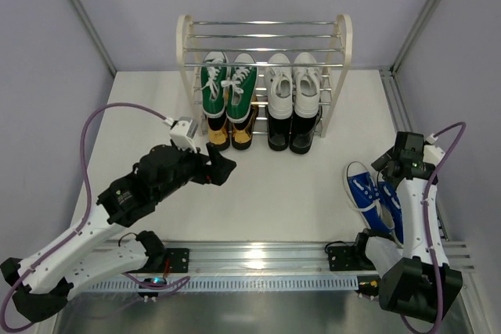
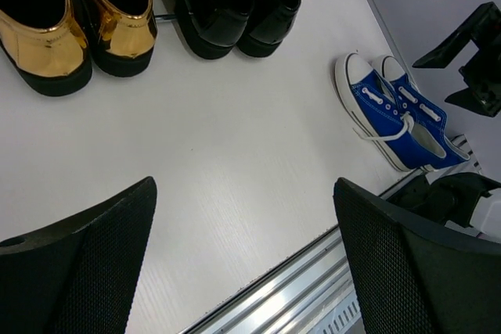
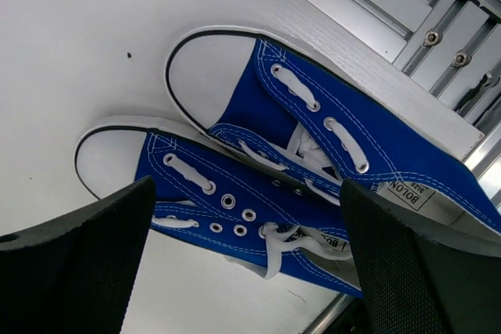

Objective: Place and organize the shoes onto the shoe shelf

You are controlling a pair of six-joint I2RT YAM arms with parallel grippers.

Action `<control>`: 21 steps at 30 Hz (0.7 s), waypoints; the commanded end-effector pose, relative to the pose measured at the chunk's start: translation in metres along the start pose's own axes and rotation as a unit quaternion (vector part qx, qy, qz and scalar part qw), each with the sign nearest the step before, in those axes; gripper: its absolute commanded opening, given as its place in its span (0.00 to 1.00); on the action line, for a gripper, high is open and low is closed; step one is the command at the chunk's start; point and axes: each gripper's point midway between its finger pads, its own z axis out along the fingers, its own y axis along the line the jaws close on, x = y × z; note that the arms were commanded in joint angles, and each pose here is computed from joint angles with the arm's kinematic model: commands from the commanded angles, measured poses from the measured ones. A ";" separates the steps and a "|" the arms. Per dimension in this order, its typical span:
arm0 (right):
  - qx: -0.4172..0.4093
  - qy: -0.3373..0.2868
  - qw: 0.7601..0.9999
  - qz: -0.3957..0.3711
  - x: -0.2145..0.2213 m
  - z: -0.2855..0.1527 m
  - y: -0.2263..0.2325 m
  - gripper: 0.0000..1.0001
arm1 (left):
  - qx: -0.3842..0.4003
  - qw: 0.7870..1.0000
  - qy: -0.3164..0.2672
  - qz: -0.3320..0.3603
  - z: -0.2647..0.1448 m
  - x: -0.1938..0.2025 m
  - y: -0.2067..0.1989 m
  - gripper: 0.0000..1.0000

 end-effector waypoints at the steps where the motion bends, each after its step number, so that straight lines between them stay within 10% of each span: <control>1: -0.003 0.019 1.000 0.015 0.012 0.012 0.002 1.00 | 0.017 1.000 0.014 -0.006 0.000 0.010 -0.004 0.92; 21: 0.000 0.083 0.996 0.045 0.059 0.062 0.007 1.00 | -0.002 0.999 0.036 -0.019 0.006 0.033 0.009 0.91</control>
